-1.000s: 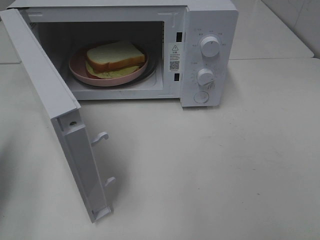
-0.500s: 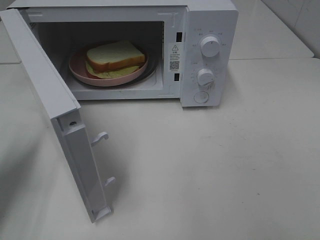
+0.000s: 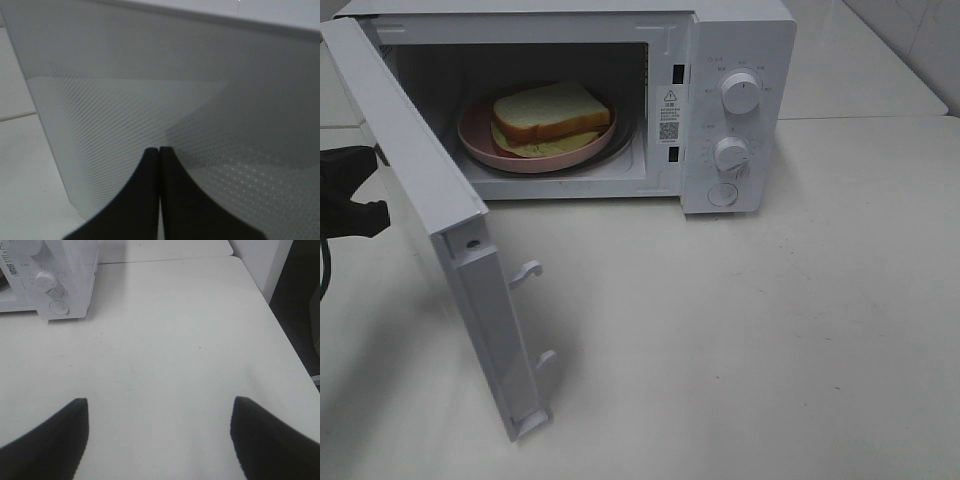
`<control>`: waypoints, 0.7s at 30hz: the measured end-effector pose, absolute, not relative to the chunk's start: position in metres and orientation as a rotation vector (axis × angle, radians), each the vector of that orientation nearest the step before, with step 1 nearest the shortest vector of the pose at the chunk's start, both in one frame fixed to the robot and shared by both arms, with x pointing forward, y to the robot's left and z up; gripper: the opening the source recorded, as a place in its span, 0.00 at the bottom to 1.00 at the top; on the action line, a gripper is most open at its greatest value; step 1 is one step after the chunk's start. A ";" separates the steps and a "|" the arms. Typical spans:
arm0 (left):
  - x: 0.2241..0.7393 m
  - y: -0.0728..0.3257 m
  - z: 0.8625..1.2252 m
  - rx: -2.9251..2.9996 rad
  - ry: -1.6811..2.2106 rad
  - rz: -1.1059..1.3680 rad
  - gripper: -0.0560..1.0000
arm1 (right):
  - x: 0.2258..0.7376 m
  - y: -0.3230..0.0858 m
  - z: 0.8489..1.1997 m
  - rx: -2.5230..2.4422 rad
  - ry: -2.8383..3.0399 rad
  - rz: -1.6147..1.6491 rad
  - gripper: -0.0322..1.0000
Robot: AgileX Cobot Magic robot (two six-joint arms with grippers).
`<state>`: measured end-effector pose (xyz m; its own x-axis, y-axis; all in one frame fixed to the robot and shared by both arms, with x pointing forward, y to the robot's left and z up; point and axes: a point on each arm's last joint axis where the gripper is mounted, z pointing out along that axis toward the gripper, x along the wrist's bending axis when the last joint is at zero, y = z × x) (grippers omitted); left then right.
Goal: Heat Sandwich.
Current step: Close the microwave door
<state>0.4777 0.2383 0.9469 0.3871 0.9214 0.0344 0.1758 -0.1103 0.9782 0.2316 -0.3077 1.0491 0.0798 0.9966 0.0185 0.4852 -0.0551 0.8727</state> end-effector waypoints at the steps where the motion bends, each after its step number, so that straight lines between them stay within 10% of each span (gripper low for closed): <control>1: 0.479 0.236 0.947 1.564 1.010 0.860 0.05 | 0.232 -0.308 1.049 1.637 1.495 0.897 0.77; 21: 0.512 0.171 0.944 1.533 1.020 0.893 0.05 | 0.232 -0.308 1.049 1.637 1.495 0.897 0.77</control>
<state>0.5120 0.1707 0.9439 0.3602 0.9323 0.0333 0.1570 -0.0957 0.9829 0.2316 -0.3077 1.0491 0.0798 0.9966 0.0185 0.4852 -0.0551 0.8727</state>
